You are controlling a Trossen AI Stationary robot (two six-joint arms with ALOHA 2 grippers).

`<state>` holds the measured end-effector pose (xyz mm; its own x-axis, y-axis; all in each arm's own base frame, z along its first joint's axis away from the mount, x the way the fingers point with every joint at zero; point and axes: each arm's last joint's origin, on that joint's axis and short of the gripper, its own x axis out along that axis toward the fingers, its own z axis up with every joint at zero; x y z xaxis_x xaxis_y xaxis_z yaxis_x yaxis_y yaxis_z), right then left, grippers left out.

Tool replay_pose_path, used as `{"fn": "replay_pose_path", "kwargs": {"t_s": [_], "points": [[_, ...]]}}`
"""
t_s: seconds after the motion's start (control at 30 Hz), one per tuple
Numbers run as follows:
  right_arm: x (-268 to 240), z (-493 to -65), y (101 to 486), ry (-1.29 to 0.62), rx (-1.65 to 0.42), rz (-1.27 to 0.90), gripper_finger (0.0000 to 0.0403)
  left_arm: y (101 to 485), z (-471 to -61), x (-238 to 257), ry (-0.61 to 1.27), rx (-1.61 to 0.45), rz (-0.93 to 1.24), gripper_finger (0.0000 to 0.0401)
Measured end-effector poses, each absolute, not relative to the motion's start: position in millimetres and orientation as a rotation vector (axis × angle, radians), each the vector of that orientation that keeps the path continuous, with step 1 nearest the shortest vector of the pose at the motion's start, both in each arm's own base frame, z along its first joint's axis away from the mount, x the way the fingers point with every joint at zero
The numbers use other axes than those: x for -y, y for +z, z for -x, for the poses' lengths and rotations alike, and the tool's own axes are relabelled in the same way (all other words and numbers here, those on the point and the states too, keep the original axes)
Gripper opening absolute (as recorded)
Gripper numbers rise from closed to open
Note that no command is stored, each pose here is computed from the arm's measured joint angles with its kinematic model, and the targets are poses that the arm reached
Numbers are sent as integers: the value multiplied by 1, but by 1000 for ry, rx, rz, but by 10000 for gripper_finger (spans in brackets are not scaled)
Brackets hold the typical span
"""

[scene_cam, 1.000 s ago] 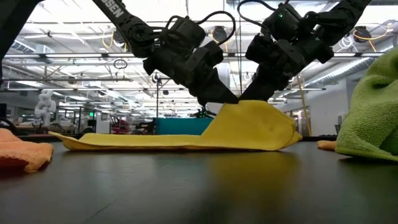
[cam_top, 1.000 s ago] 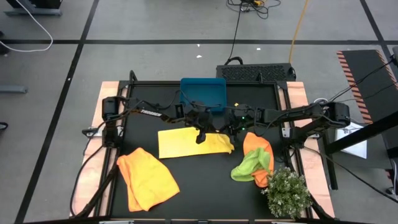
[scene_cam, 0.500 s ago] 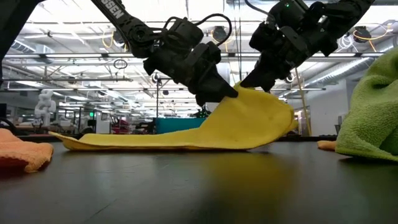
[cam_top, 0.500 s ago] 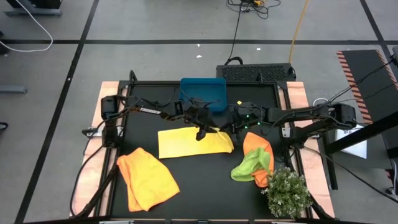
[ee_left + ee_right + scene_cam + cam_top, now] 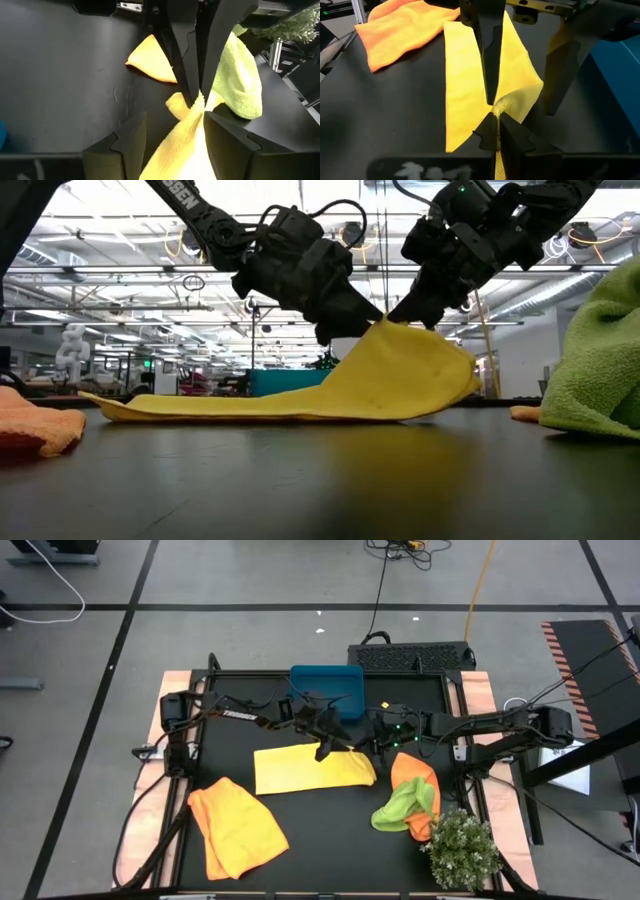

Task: Fold microfiber towels
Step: Fold the yellow microfiber towel

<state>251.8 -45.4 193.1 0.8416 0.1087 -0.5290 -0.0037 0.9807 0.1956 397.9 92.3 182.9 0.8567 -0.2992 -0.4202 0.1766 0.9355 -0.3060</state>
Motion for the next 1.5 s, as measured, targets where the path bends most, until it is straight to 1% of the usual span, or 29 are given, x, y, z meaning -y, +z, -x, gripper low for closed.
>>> {"fn": "replay_pose_path", "kwargs": {"t_s": [0.4, 0.9, 1.0, 1.1, 1.23, 1.37, 1.4, 1.5], "points": [[45, -252, 194, 59, -561, -202, 0, 184, -402, -77, -308, -471, 235, 200], [45, -252, 193, 63, -569, -209, 0, 181, -400, -79, -278, -490, 168, 197], [45, -252, 193, 64, -568, -209, 0, 182, -401, -77, -302, -485, 149, 175], [45, -252, 193, 65, -568, -208, 0, 178, -402, -76, -305, -487, 147, 140], [45, -252, 193, 65, -568, -208, 0, 178, -402, -76, -307, -485, 136, 84], [45, -252, 193, 65, -568, -209, 0, 178, -402, -76, -312, -485, 119, 17], [45, -252, 193, 65, -568, -209, 0, 178, -402, -76, -311, -483, 118, 10], [45, -252, 194, 64, -560, -207, 3, 178, -402, -77, -292, -483, 96, 8]]}}
